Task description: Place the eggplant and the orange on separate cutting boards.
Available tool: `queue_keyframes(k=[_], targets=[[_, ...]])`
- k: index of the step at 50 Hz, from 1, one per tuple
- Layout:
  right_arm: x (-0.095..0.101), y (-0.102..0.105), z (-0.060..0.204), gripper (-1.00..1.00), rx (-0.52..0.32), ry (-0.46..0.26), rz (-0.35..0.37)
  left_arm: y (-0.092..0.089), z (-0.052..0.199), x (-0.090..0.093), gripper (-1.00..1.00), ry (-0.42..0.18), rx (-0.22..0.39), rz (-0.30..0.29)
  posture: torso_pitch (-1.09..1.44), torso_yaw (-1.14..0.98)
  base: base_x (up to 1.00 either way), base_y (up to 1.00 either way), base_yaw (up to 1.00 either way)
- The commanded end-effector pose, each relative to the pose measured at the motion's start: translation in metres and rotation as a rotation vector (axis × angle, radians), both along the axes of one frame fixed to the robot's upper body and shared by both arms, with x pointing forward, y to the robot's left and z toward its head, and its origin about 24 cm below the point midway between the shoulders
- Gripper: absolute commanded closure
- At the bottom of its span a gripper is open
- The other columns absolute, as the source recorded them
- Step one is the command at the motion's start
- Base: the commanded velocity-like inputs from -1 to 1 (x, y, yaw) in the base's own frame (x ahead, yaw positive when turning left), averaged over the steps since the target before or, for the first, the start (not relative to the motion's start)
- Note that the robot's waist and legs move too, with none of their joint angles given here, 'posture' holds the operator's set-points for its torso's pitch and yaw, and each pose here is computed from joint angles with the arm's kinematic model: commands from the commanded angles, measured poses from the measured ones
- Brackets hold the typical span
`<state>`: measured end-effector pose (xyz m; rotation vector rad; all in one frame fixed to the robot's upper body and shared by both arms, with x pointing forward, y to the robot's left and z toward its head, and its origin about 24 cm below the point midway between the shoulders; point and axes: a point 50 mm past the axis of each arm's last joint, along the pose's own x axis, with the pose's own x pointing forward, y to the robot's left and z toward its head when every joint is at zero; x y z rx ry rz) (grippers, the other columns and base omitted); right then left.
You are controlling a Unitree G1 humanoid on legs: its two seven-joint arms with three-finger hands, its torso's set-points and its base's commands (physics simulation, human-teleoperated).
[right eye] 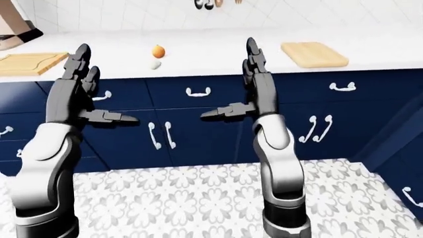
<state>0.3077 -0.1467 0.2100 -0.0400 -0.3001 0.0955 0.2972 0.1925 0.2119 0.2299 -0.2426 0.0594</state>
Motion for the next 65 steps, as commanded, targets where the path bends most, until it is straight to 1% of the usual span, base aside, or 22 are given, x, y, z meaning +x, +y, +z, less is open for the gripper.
queue_keyframes(k=[1, 2, 5, 9, 11, 14, 15, 16, 21, 27, 28, 32, 34, 36, 37, 38, 41, 46, 48, 51, 55, 65], targets=[[-0.005, 0.001, 0.019, -1.00, 0.010, -0.106, -0.001, -0.007, 0.015, -0.003, -1.00, -0.097, 0.020, -0.022, 0.00, 0.00, 0.13, 0.26, 0.00], [-0.005, 0.002, 0.017, -1.00, 0.010, -0.108, 0.002, -0.007, 0.015, -0.002, -1.00, -0.096, 0.024, -0.025, 0.00, 0.00, 0.12, 0.26, 0.00], [-0.005, 0.002, 0.027, -1.00, 0.015, -0.121, -0.001, -0.007, 0.022, -0.001, -1.00, -0.114, 0.020, -0.023, 0.00, 0.00, 0.14, 0.25, 0.00], [-0.005, 0.001, 0.022, -1.00, 0.008, -0.121, 0.001, -0.006, 0.027, 0.003, -1.00, -0.119, 0.024, -0.024, 0.00, 0.00, 0.14, 0.24, 0.00], [-0.006, 0.002, 0.031, -1.00, 0.010, -0.125, 0.002, -0.006, 0.028, 0.000, -1.00, -0.119, 0.027, -0.023, 0.00, 0.00, 0.13, 0.24, 0.00], [-0.005, 0.002, 0.025, -1.00, 0.008, -0.126, 0.008, -0.005, 0.032, -0.004, -1.00, -0.122, 0.038, -0.018, 0.00, 0.00, 0.14, 0.23, 0.00], [-0.005, 0.002, 0.031, -1.00, 0.006, -0.128, 0.005, -0.003, 0.036, -0.006, -1.00, -0.129, 0.041, -0.013, 0.00, 0.00, 0.13, 0.21, 0.00], [-0.005, 0.001, 0.027, -1.00, 0.011, -0.130, 0.008, -0.002, 0.039, -0.007, -1.00, -0.134, 0.040, -0.009, 0.00, 0.00, 0.14, 0.21, 0.00], [-0.007, 0.001, 0.028, -1.00, 0.002, -0.141, 0.012, -0.004, 0.039, -0.007, -1.00, -0.137, 0.056, -0.010, 0.00, 0.00, 0.14, 0.19, 0.00], [-0.007, 0.005, 0.027, -1.00, 0.002, -0.140, 0.026, -0.001, 0.041, -0.010, -1.00, -0.138, 0.045, 0.009, 0.00, 0.00, 0.17, 0.12, 0.00], [-0.007, 0.006, 0.033, -1.00, 0.003, -0.140, 0.025, -0.001, 0.041, -0.010, -1.00, -0.137, 0.050, 0.010, 0.00, 0.00, 0.17, 0.11, 0.00], [-0.007, 0.006, 0.026, -1.00, 0.004, -0.140, 0.030, -0.002, 0.041, -0.010, -1.00, -0.143, 0.057, 0.001, 0.00, 0.00, 0.18, 0.12, 0.00], [-0.007, 0.005, 0.029, -1.00, 0.002, -0.140, 0.030, -0.003, 0.038, -0.007, -1.00, -0.141, 0.065, 0.008, 0.00, 0.00, 0.18, 0.09, 0.00], [-0.008, 0.006, 0.032, -1.00, -0.001, -0.143, 0.031, -0.003, 0.038, -0.006, -1.00, -0.138, 0.061, 0.013, 0.00, 0.00, 0.18, 0.02, 0.00], [-0.007, 0.005, 0.027, -1.00, -0.001, -0.144, 0.032, -0.003, 0.037, -0.004, -1.00, -0.125, 0.042, 0.019, 0.00, 0.00, 0.19, 0.01, 0.00], [-0.007, 0.006, 0.027, -1.00, -0.004, -0.146, 0.033, -0.002, 0.038, -0.004, -1.00, -0.129, 0.048, 0.021, 0.00, 0.00, 0.17, 0.02, 0.00], [-0.007, 0.007, 0.036, -1.00, -0.003, -0.149, 0.038, -0.003, 0.041, -0.005, -1.00, -0.132, 0.052, 0.016, 0.00, 0.00, 0.18, 0.01, 0.00], [-0.005, 0.009, 0.028, -1.00, 0.007, -0.146, 0.039, 0.002, 0.045, -0.006, -1.00, -0.141, 0.061, 0.029, 0.00, 0.00, 0.18, 0.01, 0.00], [-0.005, 0.009, 0.033, -1.00, 0.005, -0.146, 0.041, 0.001, 0.045, -0.007, -1.00, -0.142, 0.062, 0.028, 0.00, 0.00, 0.17, 0.01, 0.00], [-0.007, 0.009, 0.025, -1.00, 0.003, -0.146, 0.043, 0.000, 0.044, -0.008, -1.00, -0.141, 0.061, 0.021, 0.00, 0.00, 0.18, 0.01, 0.00], [-0.008, 0.007, 0.025, -1.00, 0.001, -0.150, 0.038, -0.001, 0.049, -0.008, -1.00, -0.162, 0.060, 0.015, 0.00, 0.00, 0.18, 0.01, 0.00], [-0.010, 0.007, 0.025, -1.00, 0.003, -0.147, 0.038, -0.001, 0.045, -0.009, -1.00, -0.160, 0.065, 0.012, 0.00, 0.00, 0.18, 0.01, 0.00]])
